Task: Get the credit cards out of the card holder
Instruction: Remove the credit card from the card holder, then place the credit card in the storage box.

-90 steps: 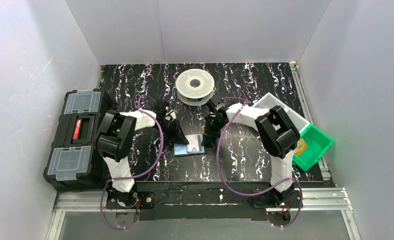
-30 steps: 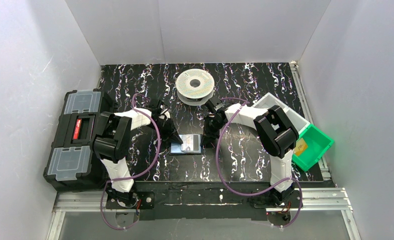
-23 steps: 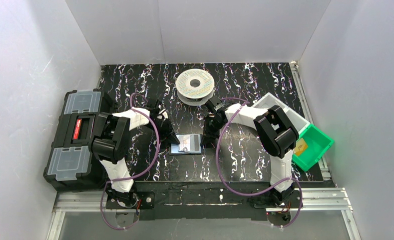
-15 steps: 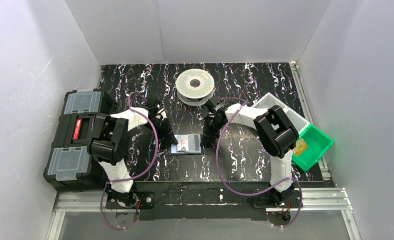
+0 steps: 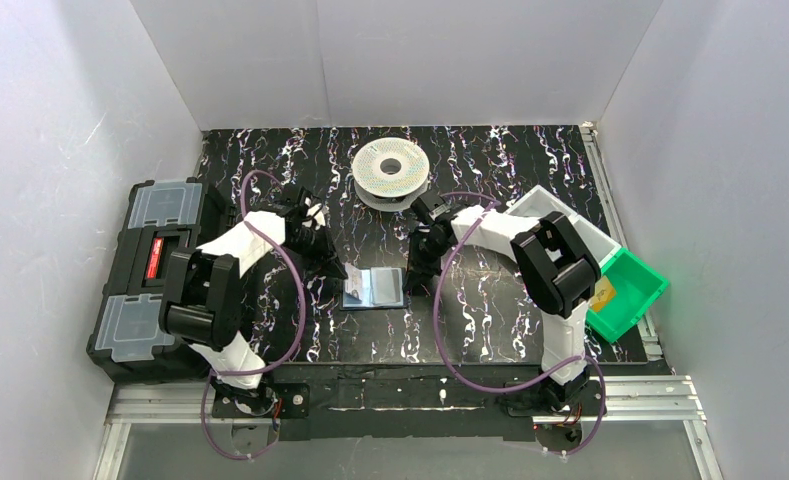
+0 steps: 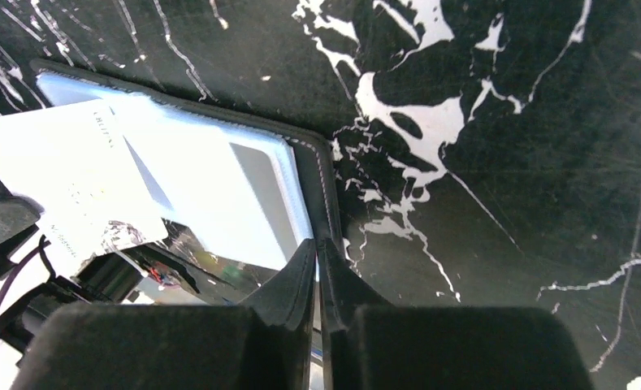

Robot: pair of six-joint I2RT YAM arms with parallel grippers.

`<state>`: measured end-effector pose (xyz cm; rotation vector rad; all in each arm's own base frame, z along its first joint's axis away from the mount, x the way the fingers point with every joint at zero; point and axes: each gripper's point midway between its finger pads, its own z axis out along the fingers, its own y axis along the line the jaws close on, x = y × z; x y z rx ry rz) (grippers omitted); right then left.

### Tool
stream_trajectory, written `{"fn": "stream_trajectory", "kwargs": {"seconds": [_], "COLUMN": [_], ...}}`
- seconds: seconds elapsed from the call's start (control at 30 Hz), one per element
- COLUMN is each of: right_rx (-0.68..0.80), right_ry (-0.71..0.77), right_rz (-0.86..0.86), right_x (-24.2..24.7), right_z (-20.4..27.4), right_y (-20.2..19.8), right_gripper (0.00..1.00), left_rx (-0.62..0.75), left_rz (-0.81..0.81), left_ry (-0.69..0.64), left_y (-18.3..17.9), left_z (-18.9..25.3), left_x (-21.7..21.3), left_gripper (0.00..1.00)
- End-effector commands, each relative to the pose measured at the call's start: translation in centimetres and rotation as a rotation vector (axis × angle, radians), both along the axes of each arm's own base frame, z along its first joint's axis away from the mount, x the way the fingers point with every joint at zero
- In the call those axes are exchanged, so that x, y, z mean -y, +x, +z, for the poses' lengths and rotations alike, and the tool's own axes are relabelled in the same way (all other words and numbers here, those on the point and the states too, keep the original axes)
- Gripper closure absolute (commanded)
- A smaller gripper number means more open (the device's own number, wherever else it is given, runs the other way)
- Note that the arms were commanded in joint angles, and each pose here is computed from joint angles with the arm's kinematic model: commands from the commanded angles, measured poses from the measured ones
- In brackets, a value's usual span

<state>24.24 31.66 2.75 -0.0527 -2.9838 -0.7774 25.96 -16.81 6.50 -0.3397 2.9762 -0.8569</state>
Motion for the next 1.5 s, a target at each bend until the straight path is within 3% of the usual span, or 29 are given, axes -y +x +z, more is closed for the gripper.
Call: {"fn": "stream_trajectory", "kwargs": {"seconds": [0.0, 0.13, 0.3, 0.37, 0.47, 0.6, 0.8, 1.03, 1.27, 1.43, 1.47], "right_rx": [0.117, 0.178, 0.241, 0.254, 0.299, 0.303, 0.284, 0.234, 0.224, 0.213, 0.214], "right_ry": [0.061, 0.114, 0.276, 0.376, 0.524, 0.688, 0.835, 0.915, 0.921, 0.904, 0.894], "right_rz": [0.012, 0.009, -0.001, -0.008, -0.028, -0.058, -0.097, -0.116, -0.123, -0.115, -0.113], "right_x": [-0.7, -1.2, -2.1, -2.4, -2.6, -2.6, -3.0, -3.5, -3.7, -3.7, -3.7], "right_z": [4.9, 8.1, 12.4, 14.2, 17.2, 20.1, 22.7, 23.2, 23.1, 22.7, 22.5], "right_y": [1.5, 2.2, 2.6, 2.6, 3.0, 3.3, 3.8, 4.4, 4.6, 4.6, 4.5], "right_gripper": [0.85, 0.68, 0.29, 0.18, 0.1, 0.1, 0.17, 0.45, 0.62, 0.99, 0.99], "left_rx": [0.07, 0.105, 0.159, 0.183, 0.197, 0.228, 0.235, 0.224, 0.203, 0.204, 0.205], "left_rz": [-0.013, -0.007, 0.028, 0.05, 0.097, 0.124, 0.135, 0.122, 0.101, 0.081, 0.078], "left_ry": [-0.017, -0.073, -0.231, -0.311, -0.44, -0.58, -0.683, -0.705, -0.714, -0.719, -0.719], "left_y": [0.3, 0.7, 1.9, 2.4, 3.3, 4.4, 5.4, 5.1, 4.4, 4.1, 4.1], "left_z": [2.9, 4.8, 8.6, 10.4, 13.1, 15.9, 18.0, 18.1, 17.6, 17.6, 17.6], "left_x": [-0.1, 0.7, 2.6, 3.3, 4.3, 5.3, 6.1, 6.2, 6.3, 6.3, 6.3], "left_gripper": [1.0, 1.0, 1.0, 1.0, 1.0, 1.0, 1.0, 1.0, 1.0, 1.0, 1.0]}}
